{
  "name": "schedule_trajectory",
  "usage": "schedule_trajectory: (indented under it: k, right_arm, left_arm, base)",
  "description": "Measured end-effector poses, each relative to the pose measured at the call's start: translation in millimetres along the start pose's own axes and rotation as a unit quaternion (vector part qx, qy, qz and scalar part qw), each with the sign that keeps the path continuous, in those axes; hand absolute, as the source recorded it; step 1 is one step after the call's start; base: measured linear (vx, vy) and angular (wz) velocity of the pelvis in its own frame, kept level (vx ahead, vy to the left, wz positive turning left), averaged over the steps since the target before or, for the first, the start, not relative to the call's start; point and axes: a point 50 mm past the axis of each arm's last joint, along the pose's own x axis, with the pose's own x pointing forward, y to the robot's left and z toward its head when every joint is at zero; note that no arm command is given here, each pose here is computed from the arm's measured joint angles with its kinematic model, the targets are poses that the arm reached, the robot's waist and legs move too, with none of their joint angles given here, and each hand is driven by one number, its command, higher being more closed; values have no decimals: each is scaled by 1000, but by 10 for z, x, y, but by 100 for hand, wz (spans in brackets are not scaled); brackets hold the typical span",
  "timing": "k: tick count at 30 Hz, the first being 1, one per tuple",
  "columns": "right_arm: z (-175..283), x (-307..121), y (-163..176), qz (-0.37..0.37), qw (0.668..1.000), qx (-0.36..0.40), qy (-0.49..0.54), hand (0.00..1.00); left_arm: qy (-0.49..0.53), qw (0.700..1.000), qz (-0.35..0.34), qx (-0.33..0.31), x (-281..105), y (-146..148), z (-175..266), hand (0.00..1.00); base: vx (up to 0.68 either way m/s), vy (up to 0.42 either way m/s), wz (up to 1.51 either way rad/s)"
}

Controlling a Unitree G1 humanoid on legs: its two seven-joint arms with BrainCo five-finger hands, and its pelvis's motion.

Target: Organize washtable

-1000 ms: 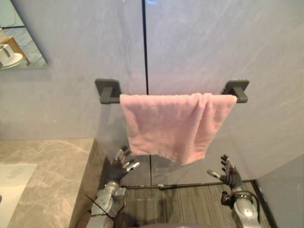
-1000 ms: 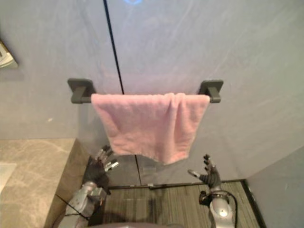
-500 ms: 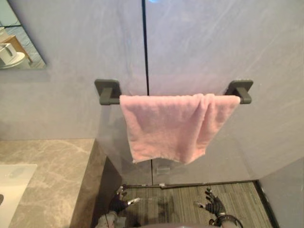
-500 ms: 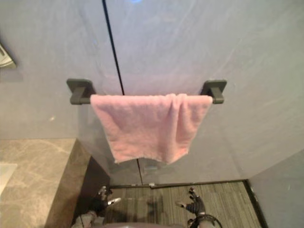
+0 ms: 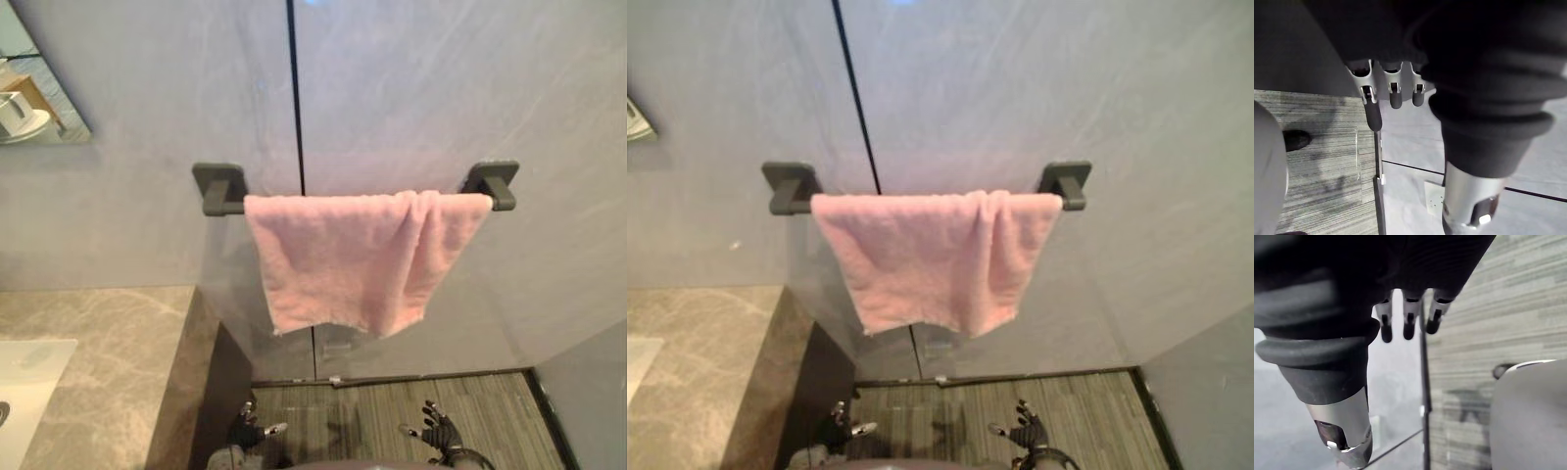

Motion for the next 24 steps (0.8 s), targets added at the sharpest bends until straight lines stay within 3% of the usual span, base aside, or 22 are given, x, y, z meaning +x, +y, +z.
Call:
schedule_trajectory:
  k: [6, 13, 18, 24]
  right_arm:
    - [187, 96, 91, 7, 1000, -3, -14, 0]
    - [231, 106, 223, 24, 1000, -5, -17, 0]
    - [498, 191, 236, 26, 998, -7, -53, 0]
    - [804, 245, 129, 21, 994, -36, -104, 0]
  left_arm:
    - [-16, 1000, 11, 2, 88, 53, 153, 0]
    - [-36, 999, 15, 3, 138, 21, 291, 0]
    - [-49, 997, 48, -21, 147, 131, 362, 0]
    - [-55, 997, 39, -43, 156, -39, 403, 0]
  base:
    - [-23, 6, -9]
    - [-53, -28, 61]
    - [-50, -259, 48]
    - [-251, -367, 51]
